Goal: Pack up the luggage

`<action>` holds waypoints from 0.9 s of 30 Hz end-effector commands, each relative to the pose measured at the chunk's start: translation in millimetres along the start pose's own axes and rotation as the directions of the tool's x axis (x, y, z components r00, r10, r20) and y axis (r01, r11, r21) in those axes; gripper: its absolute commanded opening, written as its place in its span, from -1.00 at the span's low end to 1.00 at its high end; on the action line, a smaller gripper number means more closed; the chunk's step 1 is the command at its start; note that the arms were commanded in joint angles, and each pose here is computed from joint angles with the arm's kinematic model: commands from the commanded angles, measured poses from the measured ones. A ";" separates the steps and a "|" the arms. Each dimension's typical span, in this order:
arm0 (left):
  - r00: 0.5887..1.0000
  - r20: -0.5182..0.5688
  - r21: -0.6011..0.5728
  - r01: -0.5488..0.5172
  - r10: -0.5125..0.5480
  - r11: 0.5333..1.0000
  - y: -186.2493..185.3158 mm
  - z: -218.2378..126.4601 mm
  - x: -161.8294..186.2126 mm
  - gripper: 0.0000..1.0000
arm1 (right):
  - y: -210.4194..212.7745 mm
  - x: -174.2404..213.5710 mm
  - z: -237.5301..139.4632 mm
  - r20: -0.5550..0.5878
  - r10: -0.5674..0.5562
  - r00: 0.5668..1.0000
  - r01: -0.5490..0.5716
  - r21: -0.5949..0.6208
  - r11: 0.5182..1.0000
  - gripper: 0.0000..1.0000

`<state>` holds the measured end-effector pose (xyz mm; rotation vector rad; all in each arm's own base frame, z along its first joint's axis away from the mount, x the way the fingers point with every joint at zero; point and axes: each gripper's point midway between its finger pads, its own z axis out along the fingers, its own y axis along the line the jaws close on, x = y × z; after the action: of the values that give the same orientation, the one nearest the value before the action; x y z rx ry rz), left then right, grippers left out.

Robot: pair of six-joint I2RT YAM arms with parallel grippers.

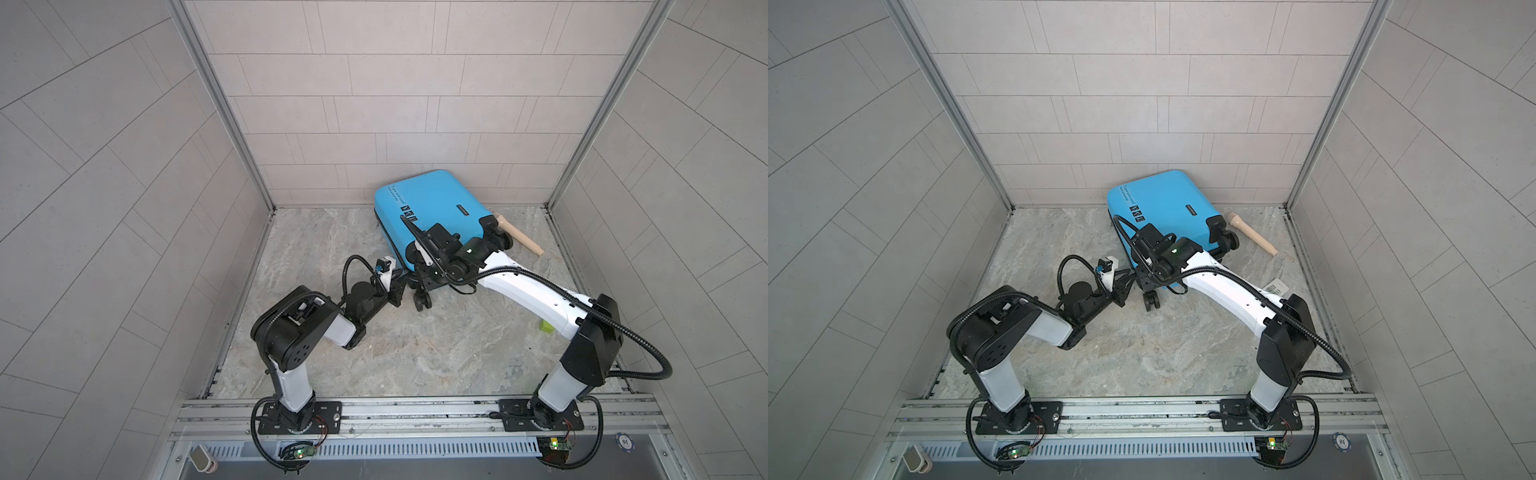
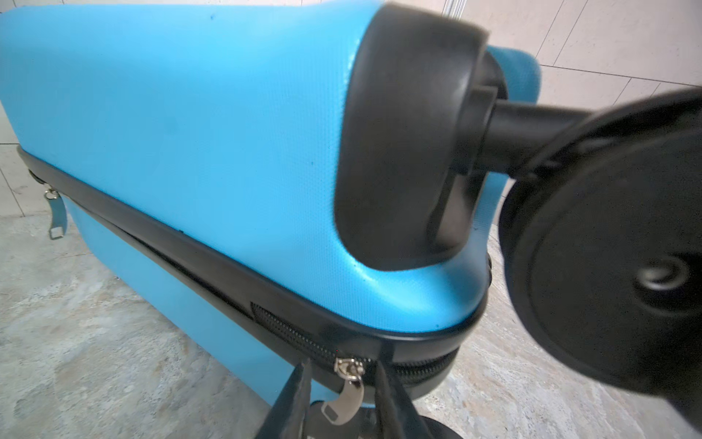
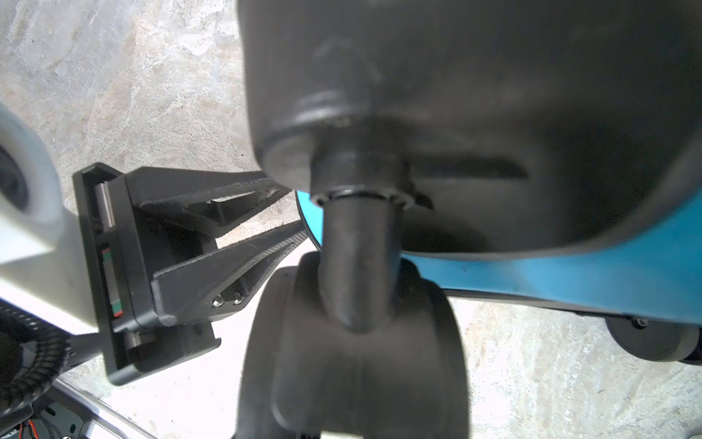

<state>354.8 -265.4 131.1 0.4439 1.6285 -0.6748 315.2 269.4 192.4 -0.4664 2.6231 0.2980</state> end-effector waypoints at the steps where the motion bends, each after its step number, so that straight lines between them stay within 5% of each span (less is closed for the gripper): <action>1: 1.000 0.009 0.008 -0.006 0.006 1.000 2.2 8.8 -3.3 -0.40 | 26.1 -28.6 -44.1 0.147 -0.003 0.989 0.020 -0.112 0.993 -1.00; 27: 0.999 -0.041 0.008 -0.022 0.023 1.000 5.2 -3.7 14.9 -0.38 | 27.0 -30.0 -44.6 0.145 -0.010 0.989 0.026 -0.111 0.993 -1.00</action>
<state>353.8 -263.1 123.7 0.4680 1.6450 -0.6757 314.4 270.5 192.4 -0.4687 2.6264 0.3107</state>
